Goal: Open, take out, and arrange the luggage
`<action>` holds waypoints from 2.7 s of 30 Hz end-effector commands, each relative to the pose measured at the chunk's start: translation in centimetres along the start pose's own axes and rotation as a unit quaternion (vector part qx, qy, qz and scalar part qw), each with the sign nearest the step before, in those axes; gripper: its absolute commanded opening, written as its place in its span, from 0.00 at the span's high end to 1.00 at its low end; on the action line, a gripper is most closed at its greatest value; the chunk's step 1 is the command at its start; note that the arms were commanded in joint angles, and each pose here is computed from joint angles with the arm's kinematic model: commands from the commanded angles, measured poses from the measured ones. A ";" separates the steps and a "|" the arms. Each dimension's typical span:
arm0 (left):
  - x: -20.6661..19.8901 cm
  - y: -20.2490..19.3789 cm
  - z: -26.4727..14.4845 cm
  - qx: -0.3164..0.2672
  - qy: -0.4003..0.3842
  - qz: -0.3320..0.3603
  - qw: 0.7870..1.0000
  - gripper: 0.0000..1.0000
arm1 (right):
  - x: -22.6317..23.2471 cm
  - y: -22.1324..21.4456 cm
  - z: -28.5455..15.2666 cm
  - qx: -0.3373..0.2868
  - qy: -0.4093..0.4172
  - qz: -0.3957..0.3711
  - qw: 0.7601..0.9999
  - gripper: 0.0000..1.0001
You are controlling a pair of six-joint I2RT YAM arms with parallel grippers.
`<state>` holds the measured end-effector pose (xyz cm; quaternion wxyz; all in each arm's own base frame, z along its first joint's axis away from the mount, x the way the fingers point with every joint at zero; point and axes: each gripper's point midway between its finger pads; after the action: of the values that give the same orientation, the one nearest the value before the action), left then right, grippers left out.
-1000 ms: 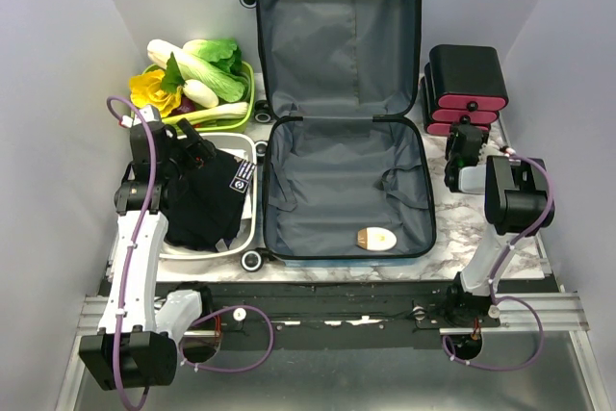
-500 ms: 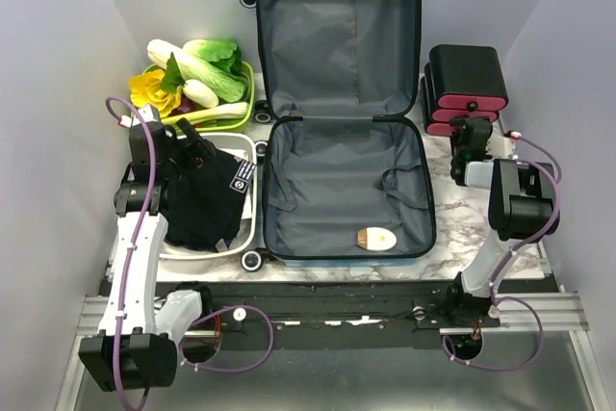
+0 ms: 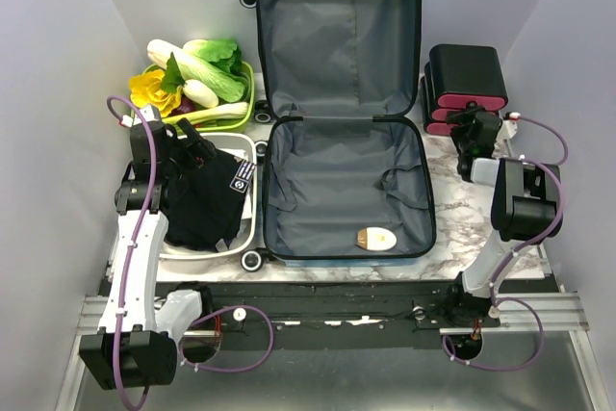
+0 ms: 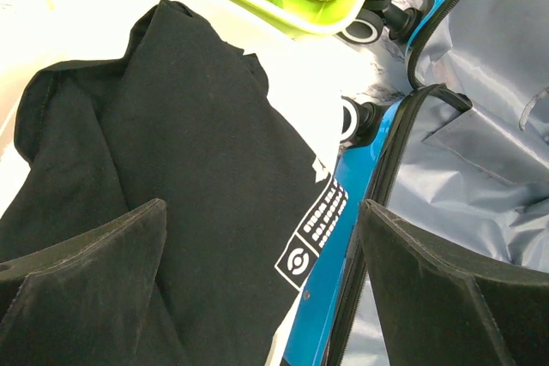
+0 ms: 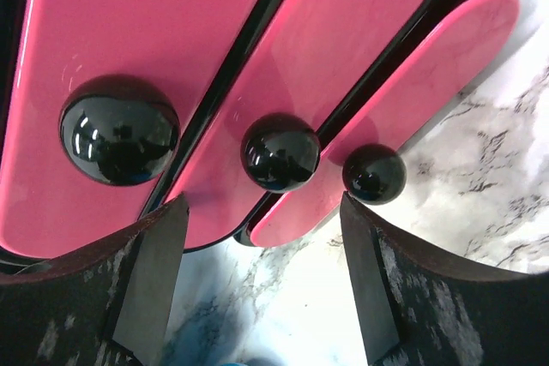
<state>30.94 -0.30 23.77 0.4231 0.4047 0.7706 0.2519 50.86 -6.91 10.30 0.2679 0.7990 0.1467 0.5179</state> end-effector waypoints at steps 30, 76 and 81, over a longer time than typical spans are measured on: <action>-0.1 0.1 0.0 -0.006 -0.007 -0.009 1.000 0.01 | 9.6 -7.9 0.5 0.219 0.244 -0.160 0.931 0.00; -0.1 0.0 -0.4 -0.020 -0.012 -0.026 0.999 0.01 | 0.3 1.5 -1.2 0.112 0.085 -0.082 0.987 0.01; -0.1 0.0 -0.7 -0.027 -0.017 -0.031 0.999 0.01 | 0.3 0.1 0.1 0.129 0.077 -0.062 0.987 0.12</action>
<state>30.46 -0.50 23.56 0.4375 0.3858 0.7736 0.2476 49.42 -8.08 10.03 0.2055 0.7868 0.2839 0.5080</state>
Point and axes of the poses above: each gripper's point midway between its finger pads, its own z axis out along the fingers, its own x axis along the line the jaws close on, y = z × x
